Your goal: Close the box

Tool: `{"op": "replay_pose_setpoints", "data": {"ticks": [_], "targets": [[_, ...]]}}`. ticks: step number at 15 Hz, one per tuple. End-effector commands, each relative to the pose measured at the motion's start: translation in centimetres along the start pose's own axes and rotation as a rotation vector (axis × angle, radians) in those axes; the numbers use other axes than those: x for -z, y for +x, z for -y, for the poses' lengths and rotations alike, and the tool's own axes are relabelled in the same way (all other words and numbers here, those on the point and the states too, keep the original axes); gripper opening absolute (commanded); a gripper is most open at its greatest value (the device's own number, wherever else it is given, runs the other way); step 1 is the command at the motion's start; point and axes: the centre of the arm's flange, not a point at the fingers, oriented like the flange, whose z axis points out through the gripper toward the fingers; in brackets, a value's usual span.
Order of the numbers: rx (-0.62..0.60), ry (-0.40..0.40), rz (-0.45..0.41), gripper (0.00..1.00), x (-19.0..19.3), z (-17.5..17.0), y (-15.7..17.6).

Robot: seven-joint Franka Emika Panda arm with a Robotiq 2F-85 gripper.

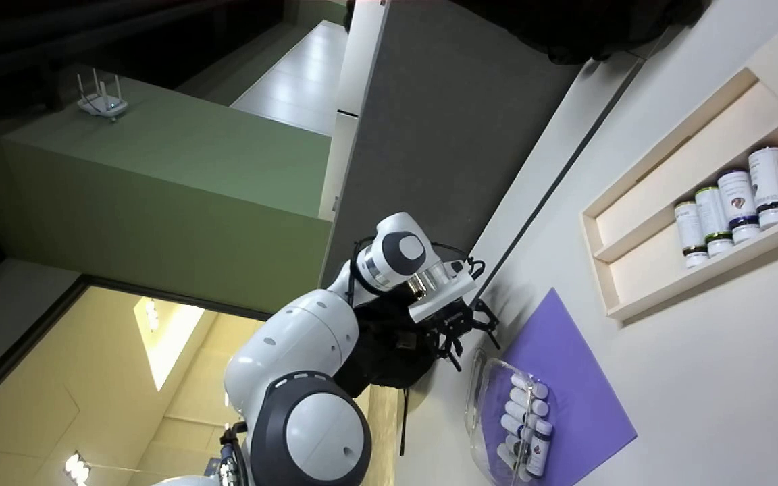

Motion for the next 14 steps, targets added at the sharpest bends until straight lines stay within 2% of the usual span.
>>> {"op": "replay_pose_setpoints", "data": {"ticks": [1,5,8,14], "targets": [[-0.085,0.032,0.000,1.00,2.6,-2.2,5.9],[-0.134,0.086,-0.012,1.00,2.4,-2.1,6.1],[-0.144,0.161,-0.020,1.00,2.4,-2.0,6.2],[-0.017,0.330,-0.075,1.00,3.1,-1.2,6.2]]}}
